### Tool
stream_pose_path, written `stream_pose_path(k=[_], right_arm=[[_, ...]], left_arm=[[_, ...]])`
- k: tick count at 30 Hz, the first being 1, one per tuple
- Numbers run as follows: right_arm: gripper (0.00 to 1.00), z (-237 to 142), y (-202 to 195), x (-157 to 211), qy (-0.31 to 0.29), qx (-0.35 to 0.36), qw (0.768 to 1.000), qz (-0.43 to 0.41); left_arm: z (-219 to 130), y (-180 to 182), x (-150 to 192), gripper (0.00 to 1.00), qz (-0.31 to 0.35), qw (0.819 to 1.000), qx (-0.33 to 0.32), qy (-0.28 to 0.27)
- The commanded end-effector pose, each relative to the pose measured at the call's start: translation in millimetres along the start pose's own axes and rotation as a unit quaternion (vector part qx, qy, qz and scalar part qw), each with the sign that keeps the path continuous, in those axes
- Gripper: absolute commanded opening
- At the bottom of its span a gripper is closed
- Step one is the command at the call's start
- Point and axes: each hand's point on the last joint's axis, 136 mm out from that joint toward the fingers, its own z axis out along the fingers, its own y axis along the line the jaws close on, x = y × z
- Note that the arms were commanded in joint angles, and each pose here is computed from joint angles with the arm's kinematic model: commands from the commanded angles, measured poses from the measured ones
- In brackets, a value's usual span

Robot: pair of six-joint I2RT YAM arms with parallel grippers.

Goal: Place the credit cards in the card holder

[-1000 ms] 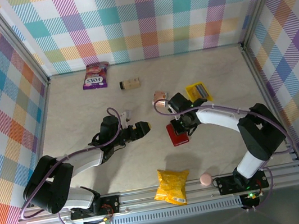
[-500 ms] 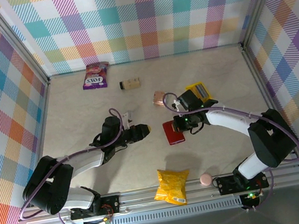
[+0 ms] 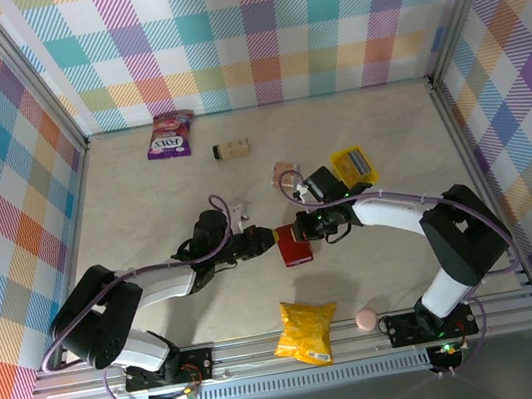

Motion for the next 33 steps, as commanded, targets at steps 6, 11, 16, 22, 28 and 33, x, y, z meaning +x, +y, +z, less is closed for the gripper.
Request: stream_pose_path(k=[6,11,16,22,28,33], right_arm=[[0.0,10,16,-9,0.0,-0.029,1.0,0.005],[0.0,14,19,-8,0.007,-0.04,0.999,0.009],[0.0,13,18,-9,0.005,-0.037,0.999,0.01],[0.0,15,17,-9,0.007,-0.035,0.999,0.011],[0.0,17,13,-7,0.011,-0.027,0.999,0.012],[0.0,9,-6,-7,0.002,0.021,1.0,0.018]], left_arm=[[16,2,3,0.0,0.0,1.0,-0.004,0.026],[26,9,10,0.0,-0.01,0.999,-0.014,0.05],[31,27,15,0.0,-0.016,0.996,-0.056,0.063],[38,47,22,0.0,-0.036,0.991,-0.093,0.087],[43,66,30,0.0,-0.053,0.984,-0.131,0.106],[39,82,31,0.0,-0.057,0.977,-0.175,0.109]])
